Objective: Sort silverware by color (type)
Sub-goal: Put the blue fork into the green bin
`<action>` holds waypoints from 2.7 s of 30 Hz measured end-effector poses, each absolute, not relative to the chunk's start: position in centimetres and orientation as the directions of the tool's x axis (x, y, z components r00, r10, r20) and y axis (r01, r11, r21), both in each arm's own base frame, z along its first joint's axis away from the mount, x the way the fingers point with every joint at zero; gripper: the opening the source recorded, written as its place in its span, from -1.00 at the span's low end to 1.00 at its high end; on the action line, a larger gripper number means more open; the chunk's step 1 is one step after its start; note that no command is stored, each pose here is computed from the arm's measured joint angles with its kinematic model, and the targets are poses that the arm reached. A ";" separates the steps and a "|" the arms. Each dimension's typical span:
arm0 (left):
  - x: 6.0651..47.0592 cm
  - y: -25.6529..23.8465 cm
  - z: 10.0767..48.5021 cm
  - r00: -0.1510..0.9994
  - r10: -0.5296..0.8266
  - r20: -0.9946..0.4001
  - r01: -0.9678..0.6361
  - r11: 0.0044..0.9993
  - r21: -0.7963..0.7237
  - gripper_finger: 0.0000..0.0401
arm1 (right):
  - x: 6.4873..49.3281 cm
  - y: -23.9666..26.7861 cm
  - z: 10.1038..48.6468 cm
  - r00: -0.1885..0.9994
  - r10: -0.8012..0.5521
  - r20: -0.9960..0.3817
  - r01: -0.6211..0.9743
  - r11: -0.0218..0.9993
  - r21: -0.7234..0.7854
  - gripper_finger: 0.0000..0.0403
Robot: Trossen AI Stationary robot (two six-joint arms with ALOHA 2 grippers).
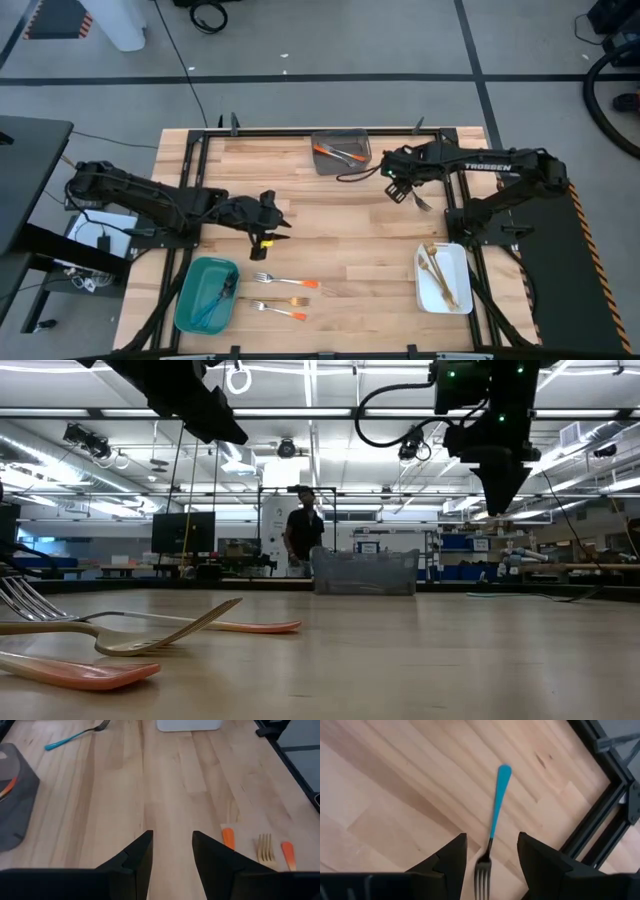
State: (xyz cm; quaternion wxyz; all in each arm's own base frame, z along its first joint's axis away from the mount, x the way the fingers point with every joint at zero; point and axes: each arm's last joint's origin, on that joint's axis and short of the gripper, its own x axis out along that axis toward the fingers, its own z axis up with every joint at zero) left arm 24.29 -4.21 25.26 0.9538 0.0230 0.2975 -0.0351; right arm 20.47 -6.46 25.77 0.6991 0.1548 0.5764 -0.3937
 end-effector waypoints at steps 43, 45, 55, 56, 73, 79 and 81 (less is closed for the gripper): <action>24.3 -4.4 25.3 0.821 -0.058 -0.567 0.086 0.996 0.022 -0.27 | 15.8 -13.5 18.0 0.088 -0.206 -0.975 0.827 0.560 -0.044 -0.10; 24.3 -4.4 25.3 0.821 -0.058 -0.569 0.086 0.996 0.022 -0.27 | 15.6 -13.6 18.0 0.085 -0.206 -0.975 0.831 0.554 -0.044 -0.10; 24.2 -4.4 25.2 0.817 -0.057 -0.574 0.086 0.996 0.023 -0.27 | 15.3 -13.9 18.0 0.081 -0.193 -0.978 0.835 0.549 -0.040 -0.10; 24.2 -4.3 25.2 0.816 -0.057 -0.575 0.086 0.996 0.024 -0.27 | 15.2 -13.9 17.9 0.084 -0.187 -0.979 0.835 0.549 -0.033 -0.10; 24.2 -4.3 25.2 0.814 -0.057 -0.579 0.092 0.995 0.032 -0.27 | 14.4 -13.1 15.5 0.088 -0.143 -0.986 0.829 0.560 -0.008 -0.11; 24.2 -4.3 25.2 0.814 -0.057 -0.578 0.092 0.995 0.032 -0.27 | 14.6 -12.9 15.5 0.098 -0.135 -0.986 0.845 0.535 0.011 -0.19; 24.2 -4.3 25.2 0.814 -0.057 -0.578 0.092 0.995 0.032 -0.27 | 14.5 -12.8 15.3 0.104 -0.116 -0.988 0.848 0.529 0.027 -0.23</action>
